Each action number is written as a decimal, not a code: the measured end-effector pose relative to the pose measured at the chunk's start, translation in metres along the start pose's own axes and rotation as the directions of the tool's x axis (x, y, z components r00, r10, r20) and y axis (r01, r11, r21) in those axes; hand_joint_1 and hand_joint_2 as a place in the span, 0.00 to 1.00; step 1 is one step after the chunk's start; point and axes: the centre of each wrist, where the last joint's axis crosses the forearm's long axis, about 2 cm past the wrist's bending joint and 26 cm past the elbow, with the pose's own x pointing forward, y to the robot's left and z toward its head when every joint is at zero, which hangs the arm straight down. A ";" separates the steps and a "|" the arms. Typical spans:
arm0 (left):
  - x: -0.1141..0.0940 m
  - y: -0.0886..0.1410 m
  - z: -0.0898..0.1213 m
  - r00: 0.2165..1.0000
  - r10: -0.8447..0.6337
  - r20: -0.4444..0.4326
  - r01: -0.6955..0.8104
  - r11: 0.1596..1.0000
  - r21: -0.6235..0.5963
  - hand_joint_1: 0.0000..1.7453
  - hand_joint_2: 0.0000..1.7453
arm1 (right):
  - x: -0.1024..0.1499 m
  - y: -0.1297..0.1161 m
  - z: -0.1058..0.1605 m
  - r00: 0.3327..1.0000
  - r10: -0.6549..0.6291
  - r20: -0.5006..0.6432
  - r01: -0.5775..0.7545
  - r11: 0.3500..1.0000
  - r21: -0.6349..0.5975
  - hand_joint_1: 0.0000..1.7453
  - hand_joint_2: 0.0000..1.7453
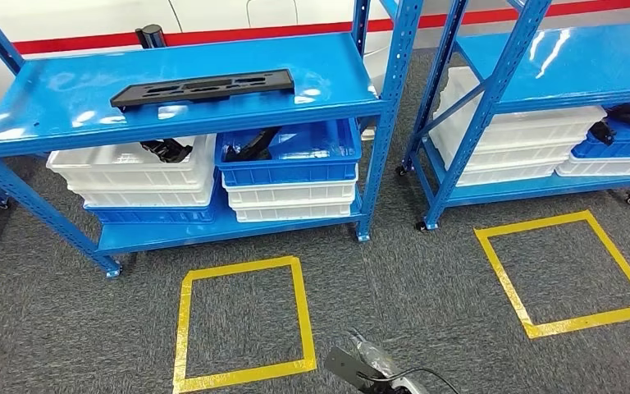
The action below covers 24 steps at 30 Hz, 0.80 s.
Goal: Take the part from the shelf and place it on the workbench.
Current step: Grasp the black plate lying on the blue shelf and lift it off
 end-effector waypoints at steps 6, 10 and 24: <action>0.002 -0.001 0.000 0.999 -0.052 0.009 0.052 0.999 -0.009 0.00 0.00 | 0.028 -0.024 -0.012 0.987 0.110 0.117 -0.105 0.994 -0.043 0.00 0.00; 0.003 -0.002 0.000 0.996 -0.085 0.014 0.085 0.996 -0.013 0.00 0.00 | 0.058 -0.046 -0.020 0.959 0.189 0.213 -0.171 0.980 -0.097 0.00 0.00; 0.007 0.001 -0.002 0.985 -0.170 0.023 0.170 0.985 -0.014 0.00 0.00 | 0.170 -0.103 -0.003 0.770 0.398 0.498 -0.256 0.909 -0.330 0.00 0.00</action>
